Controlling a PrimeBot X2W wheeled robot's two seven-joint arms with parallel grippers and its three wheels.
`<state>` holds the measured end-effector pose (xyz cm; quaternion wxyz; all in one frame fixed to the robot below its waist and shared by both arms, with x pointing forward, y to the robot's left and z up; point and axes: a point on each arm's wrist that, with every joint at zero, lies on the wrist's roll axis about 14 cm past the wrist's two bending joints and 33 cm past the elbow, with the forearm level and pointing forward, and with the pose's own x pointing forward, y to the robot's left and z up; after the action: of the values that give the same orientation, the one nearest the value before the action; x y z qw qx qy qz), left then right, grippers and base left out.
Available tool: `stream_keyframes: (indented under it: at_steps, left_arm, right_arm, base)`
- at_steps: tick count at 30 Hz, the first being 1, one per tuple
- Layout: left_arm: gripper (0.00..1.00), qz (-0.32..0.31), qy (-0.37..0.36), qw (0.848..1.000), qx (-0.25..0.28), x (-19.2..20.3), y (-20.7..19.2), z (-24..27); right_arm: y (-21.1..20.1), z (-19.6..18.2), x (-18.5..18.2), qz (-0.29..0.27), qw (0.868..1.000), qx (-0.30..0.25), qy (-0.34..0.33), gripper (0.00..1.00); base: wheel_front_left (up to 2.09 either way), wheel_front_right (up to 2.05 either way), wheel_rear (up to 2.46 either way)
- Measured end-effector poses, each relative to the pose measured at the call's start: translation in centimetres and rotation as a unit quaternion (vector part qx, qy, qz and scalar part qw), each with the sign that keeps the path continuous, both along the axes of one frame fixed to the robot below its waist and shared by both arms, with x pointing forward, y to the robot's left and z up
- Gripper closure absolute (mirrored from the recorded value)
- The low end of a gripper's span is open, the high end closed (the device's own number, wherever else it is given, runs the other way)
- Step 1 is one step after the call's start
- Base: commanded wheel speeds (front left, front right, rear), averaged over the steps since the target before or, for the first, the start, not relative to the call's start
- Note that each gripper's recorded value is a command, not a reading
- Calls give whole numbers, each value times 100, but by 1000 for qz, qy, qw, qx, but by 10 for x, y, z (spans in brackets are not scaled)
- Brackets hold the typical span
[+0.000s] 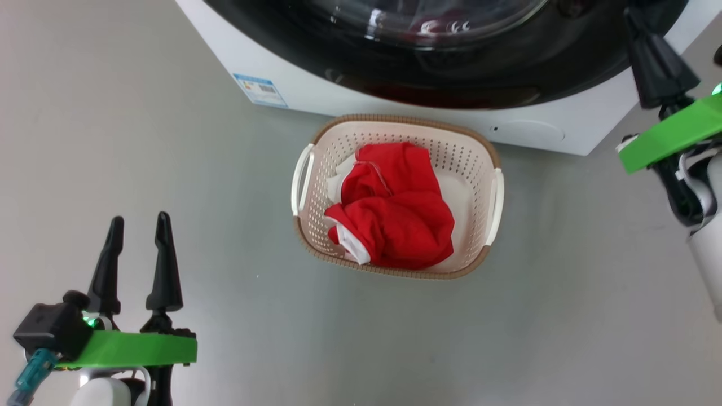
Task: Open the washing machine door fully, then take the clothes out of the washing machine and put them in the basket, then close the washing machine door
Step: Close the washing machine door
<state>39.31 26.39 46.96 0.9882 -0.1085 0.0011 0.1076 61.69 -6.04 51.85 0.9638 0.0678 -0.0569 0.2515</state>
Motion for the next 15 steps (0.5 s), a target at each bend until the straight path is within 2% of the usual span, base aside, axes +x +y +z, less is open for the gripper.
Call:
stream_keyframes:
  at_steps: [1,15]
  left_arm:
    - [0,-1,-3,1000,0,0,-1,2]
    - [0,-26,-40,999,-1,-6,-12,28]
  right_arm:
    - [0,1,-3,0,1000,-1,1,0]
    - [-11,36,-52,-4,1000,22,-16,0]
  base:
    - [0,0,0]
    - [0,0,0]
